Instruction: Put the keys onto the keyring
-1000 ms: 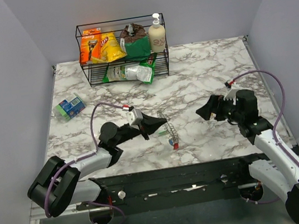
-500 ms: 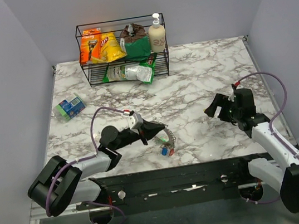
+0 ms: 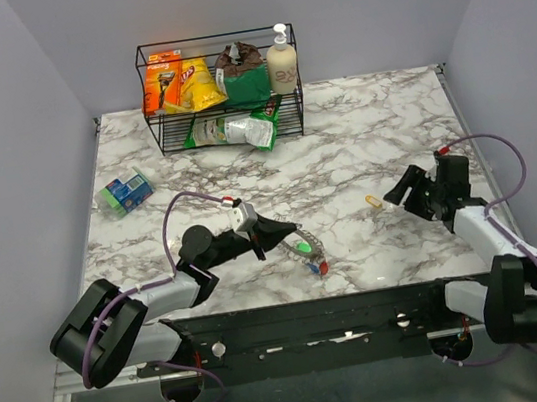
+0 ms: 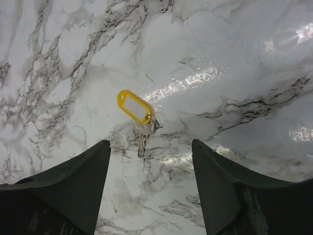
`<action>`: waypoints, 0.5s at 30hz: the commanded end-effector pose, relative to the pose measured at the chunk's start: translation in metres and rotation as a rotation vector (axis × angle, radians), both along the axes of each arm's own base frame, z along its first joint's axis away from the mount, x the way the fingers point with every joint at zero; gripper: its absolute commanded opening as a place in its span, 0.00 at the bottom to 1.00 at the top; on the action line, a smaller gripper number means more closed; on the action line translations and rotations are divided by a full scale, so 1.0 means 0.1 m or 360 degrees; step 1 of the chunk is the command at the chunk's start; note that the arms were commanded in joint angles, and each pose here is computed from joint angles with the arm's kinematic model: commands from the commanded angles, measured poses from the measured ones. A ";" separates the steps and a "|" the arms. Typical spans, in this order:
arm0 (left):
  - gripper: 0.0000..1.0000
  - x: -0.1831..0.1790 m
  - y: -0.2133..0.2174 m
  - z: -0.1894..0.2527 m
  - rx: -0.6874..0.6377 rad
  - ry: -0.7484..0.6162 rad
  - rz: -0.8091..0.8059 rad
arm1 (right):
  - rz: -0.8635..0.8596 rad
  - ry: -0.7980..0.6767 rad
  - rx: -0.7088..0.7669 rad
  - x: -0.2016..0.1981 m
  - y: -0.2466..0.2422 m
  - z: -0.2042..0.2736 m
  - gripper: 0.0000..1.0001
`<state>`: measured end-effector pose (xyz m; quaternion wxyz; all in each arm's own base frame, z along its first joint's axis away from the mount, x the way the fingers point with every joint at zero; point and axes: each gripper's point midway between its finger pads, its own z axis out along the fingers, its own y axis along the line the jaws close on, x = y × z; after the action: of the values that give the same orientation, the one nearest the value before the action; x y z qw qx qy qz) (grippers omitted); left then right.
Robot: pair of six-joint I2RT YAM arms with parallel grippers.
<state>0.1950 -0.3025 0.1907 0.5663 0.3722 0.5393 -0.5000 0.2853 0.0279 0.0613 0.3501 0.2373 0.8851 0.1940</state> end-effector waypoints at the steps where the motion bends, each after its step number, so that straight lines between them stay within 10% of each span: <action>1: 0.00 0.01 -0.01 0.28 -0.0085 -0.0130 -0.0003 | 0.0105 0.0005 0.0135 0.04 0.15 -0.09 0.72; 15: 0.00 0.00 -0.02 0.29 -0.0077 -0.0108 -0.0017 | 0.0144 0.0070 0.0271 0.11 0.24 -0.26 0.58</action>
<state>0.1939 -0.3017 0.1930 0.5667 0.3723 0.5385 -0.5002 0.2909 0.0512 0.0336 0.2926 0.2309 0.8900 0.2627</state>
